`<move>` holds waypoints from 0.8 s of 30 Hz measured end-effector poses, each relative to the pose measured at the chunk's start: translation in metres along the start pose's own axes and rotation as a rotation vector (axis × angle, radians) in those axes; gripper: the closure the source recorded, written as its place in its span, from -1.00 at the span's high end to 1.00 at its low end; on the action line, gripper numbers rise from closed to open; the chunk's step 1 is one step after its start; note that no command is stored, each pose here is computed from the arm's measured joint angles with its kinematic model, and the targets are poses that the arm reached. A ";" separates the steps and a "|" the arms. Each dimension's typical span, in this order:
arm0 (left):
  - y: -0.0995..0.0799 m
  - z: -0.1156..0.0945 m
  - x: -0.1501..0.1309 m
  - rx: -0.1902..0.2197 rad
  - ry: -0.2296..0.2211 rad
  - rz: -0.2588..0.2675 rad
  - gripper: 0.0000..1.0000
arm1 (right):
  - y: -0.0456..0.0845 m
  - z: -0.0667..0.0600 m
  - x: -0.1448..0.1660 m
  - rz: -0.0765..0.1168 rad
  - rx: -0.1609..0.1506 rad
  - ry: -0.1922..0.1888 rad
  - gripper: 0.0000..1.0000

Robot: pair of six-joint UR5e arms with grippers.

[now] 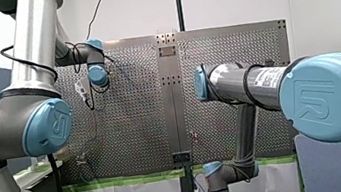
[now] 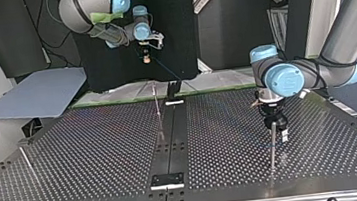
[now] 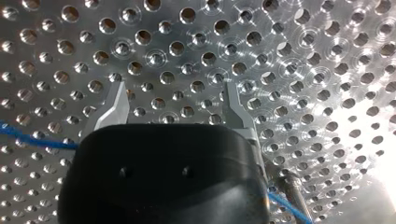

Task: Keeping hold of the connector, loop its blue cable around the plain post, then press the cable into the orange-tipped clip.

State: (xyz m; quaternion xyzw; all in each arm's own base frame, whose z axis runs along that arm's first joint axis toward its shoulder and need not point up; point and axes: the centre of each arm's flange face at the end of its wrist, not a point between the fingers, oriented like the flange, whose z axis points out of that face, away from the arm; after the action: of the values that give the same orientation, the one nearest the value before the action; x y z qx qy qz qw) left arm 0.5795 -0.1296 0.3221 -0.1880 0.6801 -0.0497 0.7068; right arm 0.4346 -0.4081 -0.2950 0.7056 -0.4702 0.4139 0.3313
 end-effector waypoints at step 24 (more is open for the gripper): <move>0.002 -0.001 0.001 -0.017 0.005 0.002 1.00 | 0.038 -0.055 -0.126 -0.031 -0.024 -0.127 -1.00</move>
State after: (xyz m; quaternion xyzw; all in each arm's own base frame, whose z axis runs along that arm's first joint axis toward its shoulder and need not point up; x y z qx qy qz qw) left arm 0.5779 -0.1285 0.3208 -0.1930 0.6824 -0.0436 0.7037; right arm 0.3570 -0.3246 -0.3811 0.7335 -0.4843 0.3575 0.3155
